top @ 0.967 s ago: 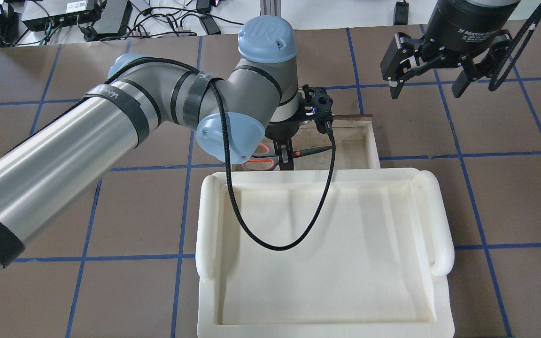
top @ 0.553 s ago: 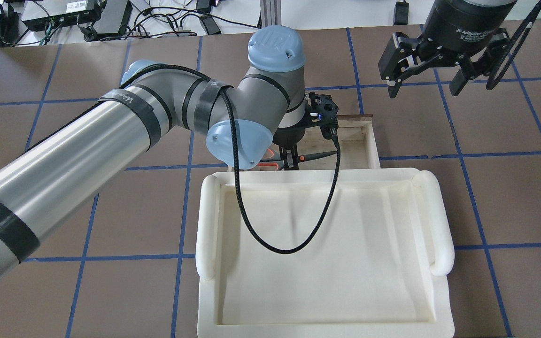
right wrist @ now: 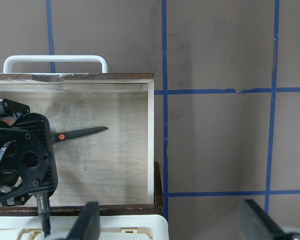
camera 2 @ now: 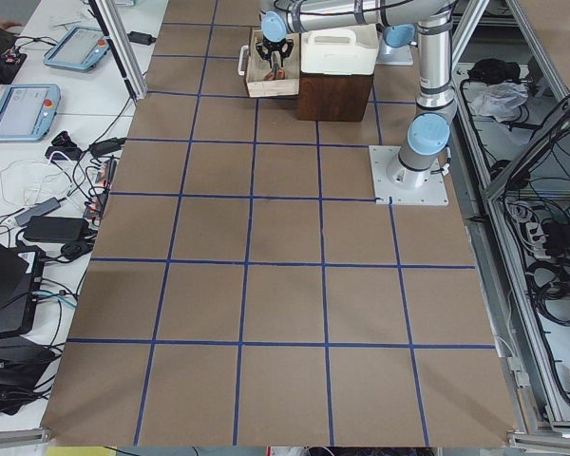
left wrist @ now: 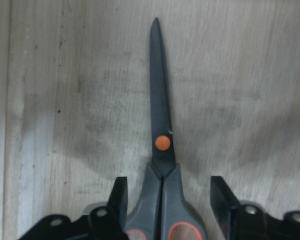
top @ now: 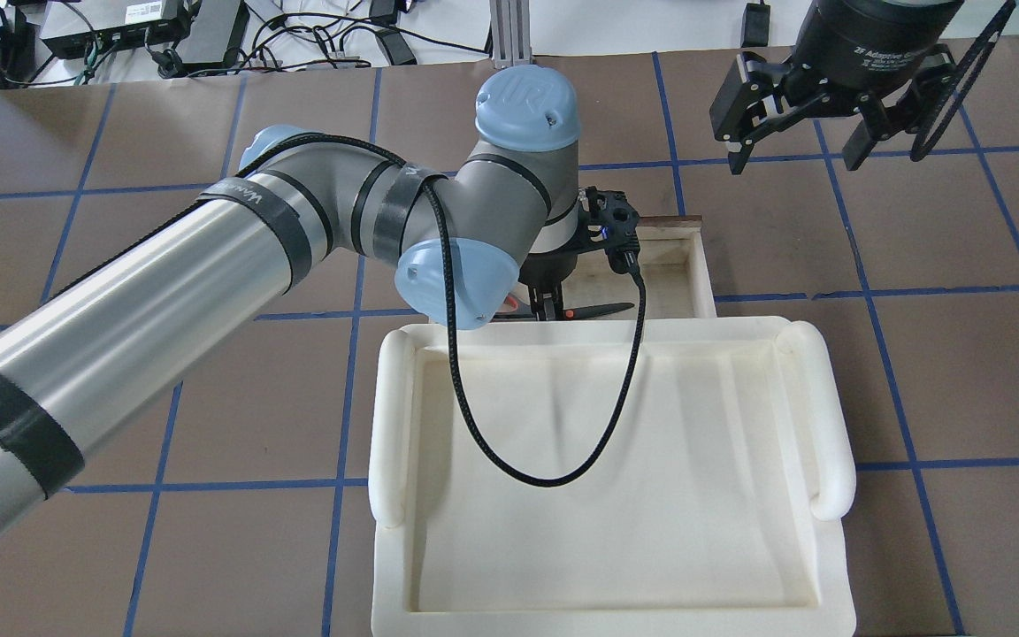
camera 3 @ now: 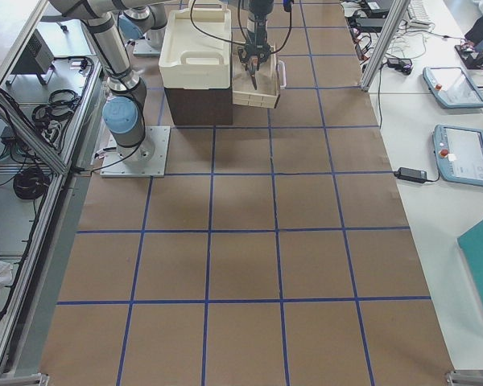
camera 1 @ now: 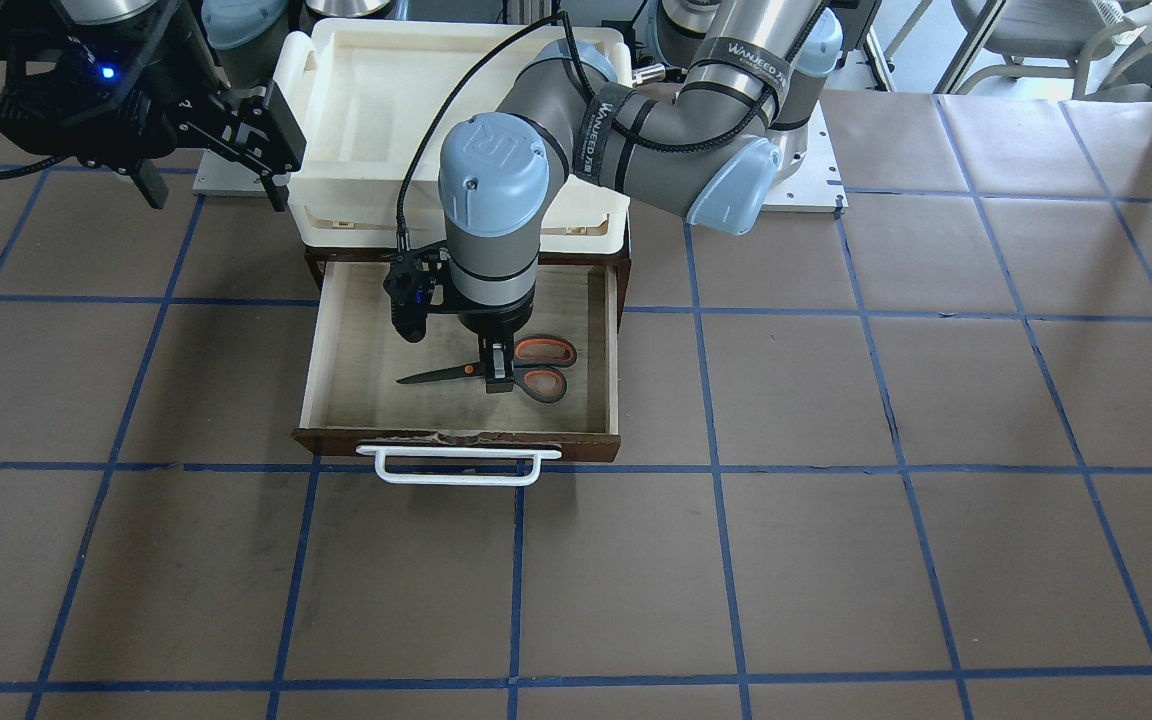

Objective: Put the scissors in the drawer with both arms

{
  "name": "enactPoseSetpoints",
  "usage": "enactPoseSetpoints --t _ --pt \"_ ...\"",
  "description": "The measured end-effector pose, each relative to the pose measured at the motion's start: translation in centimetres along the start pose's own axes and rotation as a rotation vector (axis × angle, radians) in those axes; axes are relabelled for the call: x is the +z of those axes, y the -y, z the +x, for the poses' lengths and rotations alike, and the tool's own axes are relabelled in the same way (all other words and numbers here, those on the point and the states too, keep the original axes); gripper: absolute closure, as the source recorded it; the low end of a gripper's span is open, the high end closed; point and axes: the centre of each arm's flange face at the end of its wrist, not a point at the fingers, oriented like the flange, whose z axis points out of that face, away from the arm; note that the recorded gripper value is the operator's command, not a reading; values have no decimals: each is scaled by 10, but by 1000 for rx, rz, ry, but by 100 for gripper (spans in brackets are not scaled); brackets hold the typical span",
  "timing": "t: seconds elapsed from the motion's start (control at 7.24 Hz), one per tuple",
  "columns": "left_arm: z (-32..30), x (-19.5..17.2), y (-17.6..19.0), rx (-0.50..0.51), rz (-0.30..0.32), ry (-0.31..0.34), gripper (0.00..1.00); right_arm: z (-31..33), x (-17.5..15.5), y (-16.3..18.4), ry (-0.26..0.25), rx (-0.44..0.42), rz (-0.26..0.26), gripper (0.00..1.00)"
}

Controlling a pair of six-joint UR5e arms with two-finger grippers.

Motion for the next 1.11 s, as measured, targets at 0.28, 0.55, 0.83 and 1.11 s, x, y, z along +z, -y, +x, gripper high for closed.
enactPoseSetpoints --t 0.28,0.55,0.83,1.11 --pt "-3 -26 -1 3 33 52 8 0 0 0 0 4 1 0" --pt "-14 -83 -17 -26 79 133 8 0 0 0 -1 2 1 0" --pt "-39 -148 -78 -143 133 203 9 0 0 1 -2 2 2 0" --pt "-38 -202 -145 -370 161 207 7 0 1 1 -2 4 2 0"
